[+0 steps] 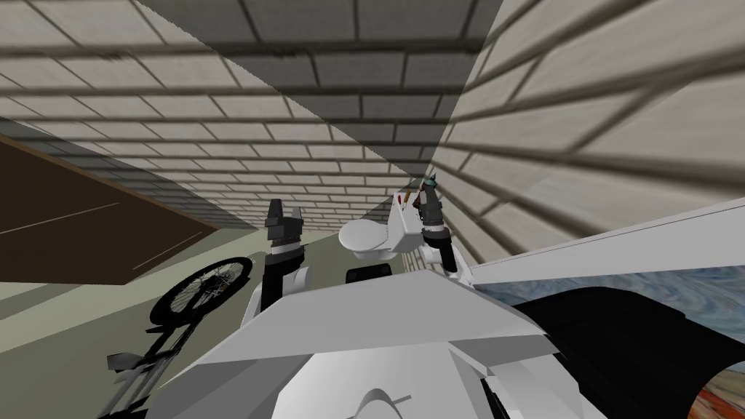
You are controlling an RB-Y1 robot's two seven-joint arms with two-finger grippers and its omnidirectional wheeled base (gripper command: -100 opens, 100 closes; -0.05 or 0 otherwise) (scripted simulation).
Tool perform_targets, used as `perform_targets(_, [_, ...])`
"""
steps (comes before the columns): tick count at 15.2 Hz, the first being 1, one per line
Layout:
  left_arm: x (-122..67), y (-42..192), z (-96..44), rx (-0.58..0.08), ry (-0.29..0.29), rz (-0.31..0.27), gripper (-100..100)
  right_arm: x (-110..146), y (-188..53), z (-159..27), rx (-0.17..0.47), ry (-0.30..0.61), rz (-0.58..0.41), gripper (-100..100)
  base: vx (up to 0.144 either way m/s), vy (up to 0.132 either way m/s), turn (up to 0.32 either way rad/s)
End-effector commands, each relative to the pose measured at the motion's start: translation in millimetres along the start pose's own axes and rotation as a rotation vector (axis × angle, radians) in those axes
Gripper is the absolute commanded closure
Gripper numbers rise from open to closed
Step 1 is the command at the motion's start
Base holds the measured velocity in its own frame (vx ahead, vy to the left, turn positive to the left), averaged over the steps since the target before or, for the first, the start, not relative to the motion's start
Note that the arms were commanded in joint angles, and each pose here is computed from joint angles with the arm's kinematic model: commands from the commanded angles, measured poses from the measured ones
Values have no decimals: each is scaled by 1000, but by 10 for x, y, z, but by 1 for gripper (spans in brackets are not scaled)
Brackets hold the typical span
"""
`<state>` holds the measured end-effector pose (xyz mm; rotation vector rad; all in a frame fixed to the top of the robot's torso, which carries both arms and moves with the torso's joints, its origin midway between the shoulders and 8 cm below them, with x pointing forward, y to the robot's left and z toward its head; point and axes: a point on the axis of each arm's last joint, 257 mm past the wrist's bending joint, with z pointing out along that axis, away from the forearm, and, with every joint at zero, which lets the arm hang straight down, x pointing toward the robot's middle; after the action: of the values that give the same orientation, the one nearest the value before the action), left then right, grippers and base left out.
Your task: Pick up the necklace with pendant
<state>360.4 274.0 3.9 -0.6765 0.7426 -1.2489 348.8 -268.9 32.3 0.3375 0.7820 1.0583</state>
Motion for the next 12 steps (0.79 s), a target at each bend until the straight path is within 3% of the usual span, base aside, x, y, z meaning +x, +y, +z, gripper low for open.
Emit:
perform_targets(1, [0, 0, 0, 0, 0, 0, 0, 75, -159, -4, 26, 58, -78, -100, 37, 67, -50])
perform_targets(4, [0, 0, 0, 0, 0, 0, 0, 125, -348, -31, 58, 109, -161, -100, 54, 74, -53])
perform_targets(12, [0, 0, 0, 0, 0, 0, 0, 128, -1165, -204, 197, 261, -489, -100, 57, 81, -53])
